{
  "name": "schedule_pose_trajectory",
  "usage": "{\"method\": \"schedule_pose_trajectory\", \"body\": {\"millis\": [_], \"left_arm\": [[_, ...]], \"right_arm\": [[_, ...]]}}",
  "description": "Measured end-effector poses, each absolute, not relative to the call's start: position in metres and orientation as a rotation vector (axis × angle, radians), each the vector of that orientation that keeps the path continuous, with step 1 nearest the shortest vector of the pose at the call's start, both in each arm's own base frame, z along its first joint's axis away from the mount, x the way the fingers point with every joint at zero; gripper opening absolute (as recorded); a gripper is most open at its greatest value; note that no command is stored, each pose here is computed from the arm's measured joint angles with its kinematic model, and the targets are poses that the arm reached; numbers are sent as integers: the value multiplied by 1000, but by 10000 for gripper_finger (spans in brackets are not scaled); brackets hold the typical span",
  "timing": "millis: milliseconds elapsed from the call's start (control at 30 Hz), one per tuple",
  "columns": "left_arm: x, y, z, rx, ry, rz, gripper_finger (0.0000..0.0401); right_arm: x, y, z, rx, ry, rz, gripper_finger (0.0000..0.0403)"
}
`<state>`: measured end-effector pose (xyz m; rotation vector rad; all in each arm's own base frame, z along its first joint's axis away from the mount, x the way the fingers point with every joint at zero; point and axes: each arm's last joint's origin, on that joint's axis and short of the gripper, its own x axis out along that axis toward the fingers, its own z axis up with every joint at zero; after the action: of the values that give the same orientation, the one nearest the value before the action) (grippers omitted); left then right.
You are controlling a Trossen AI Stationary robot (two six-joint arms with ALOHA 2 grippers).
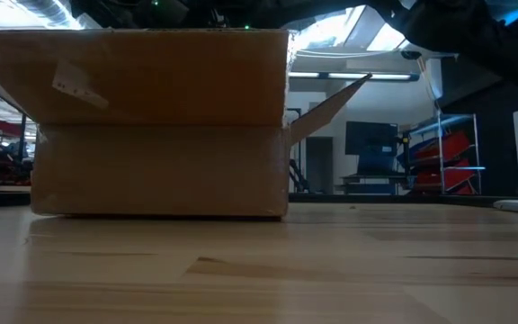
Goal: Unpack boxes
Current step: Put the game card into the transparent zip bag
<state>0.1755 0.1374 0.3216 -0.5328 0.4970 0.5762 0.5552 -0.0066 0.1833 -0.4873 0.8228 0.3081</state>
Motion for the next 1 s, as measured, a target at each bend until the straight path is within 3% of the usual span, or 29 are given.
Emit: {"method": "schedule_pose_trajectory", "body": {"millis": [133,600,1000], "left_arm": [[175,137,321,-538,499,578,0],[175,137,320,-562,508,583,0],[176,137,322,-575,484,588,0]], "right_arm": [[554,1,182,-680,815,407,392],[563,-4,190,-995,684,406,362],[564,1,181,-740,726,322,362]]}}
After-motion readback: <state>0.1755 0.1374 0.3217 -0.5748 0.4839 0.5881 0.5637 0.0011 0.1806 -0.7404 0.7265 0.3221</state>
